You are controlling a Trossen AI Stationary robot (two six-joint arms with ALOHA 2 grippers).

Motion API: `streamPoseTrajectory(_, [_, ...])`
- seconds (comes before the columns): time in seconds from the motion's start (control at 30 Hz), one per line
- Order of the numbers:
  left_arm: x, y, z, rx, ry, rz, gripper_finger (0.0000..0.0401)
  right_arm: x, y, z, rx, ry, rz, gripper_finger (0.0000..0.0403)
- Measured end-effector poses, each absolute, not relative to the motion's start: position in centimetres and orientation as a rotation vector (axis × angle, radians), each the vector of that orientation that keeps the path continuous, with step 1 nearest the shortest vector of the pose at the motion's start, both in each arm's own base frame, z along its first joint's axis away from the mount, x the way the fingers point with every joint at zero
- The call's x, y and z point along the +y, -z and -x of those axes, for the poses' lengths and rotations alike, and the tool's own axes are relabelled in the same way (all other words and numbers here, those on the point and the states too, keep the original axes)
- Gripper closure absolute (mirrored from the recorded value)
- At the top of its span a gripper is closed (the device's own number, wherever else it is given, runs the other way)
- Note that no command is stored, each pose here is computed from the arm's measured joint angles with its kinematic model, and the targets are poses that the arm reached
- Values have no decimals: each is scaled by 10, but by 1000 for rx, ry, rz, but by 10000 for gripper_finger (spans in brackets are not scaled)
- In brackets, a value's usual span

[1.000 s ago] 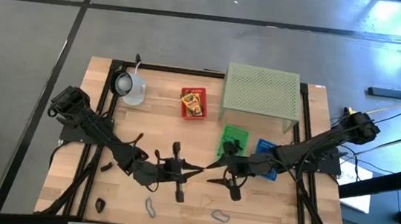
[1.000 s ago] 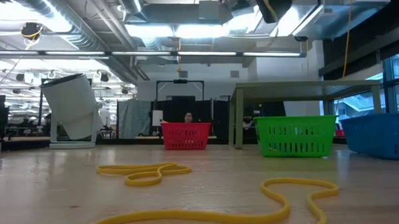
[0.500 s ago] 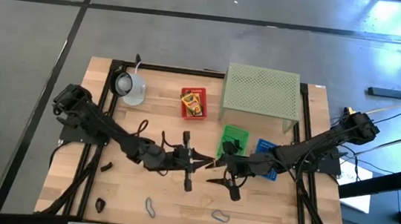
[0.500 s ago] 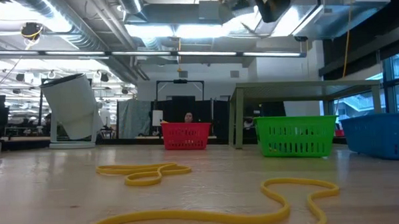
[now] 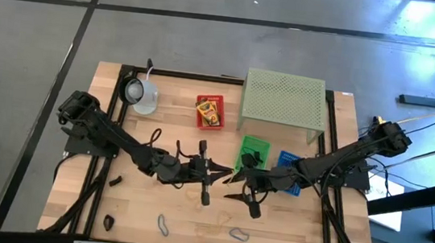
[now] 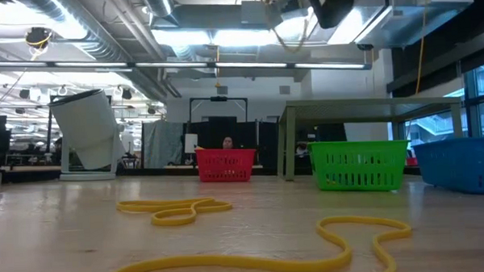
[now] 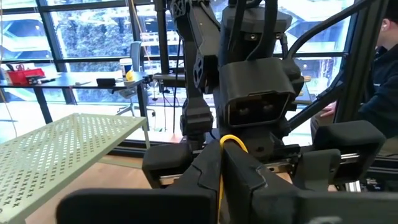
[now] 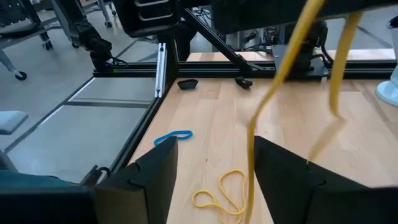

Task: Pick & Place Office Desk Supplies
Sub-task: Put the yellow rubber band into the green bin

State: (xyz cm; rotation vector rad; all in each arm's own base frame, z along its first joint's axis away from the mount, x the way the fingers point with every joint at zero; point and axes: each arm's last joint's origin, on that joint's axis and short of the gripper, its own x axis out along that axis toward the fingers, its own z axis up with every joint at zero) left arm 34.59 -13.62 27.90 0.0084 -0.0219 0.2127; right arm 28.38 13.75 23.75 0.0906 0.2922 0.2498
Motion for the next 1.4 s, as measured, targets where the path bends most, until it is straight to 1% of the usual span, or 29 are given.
streamPoseTrajectory(0.1, [-136, -279, -346, -21, -214, -9, 393, 139, -238, -283, 295, -254, -108, 219])
streamPoseTrajectory(0.17, [-136, -279, -346, -21, -214, -9, 394, 140, -238, -282, 295, -257, -106, 240])
streamPoseTrajectory(0.3, [-136, -279, -346, -19, -214, -10, 398, 141, -238, -282, 295, -258, -105, 295])
streamPoseTrajectory(0.47, [-137, -278, -346, -14, -212, -13, 393, 141, -237, -282, 295, -256, -105, 379])
streamPoseTrajectory(0.53, [-138, -277, -345, -7, -208, -17, 390, 141, -237, -282, 297, -256, -104, 396])
streamPoseTrajectory(0.63, [-139, -274, -345, 24, -208, -26, 384, 141, -237, -282, 297, -256, -108, 394])
streamPoseTrajectory(0.73, [-139, -269, -344, 69, -260, -20, 370, 141, -237, -282, 298, -259, -109, 399])
streamPoseTrajectory(0.83, [-138, -259, -341, 148, -312, -14, 344, 141, -237, -282, 298, -258, -109, 399])
streamPoseTrajectory(1.0, [-136, -242, -336, 290, -339, 41, 290, 139, -237, -280, 321, -252, -114, 400])
streamPoseTrajectory(1.1, [-135, -234, -333, 356, -363, 84, 266, 136, -239, -277, 340, -223, -116, 400])
streamPoseTrajectory(1.2, [-135, -228, -330, 405, -363, 121, 251, 130, -238, -273, 373, -116, -79, 401])
streamPoseTrajectory(1.4, [-142, -225, -325, 436, -334, 181, 244, 111, -227, -261, 482, 278, 4, 401])
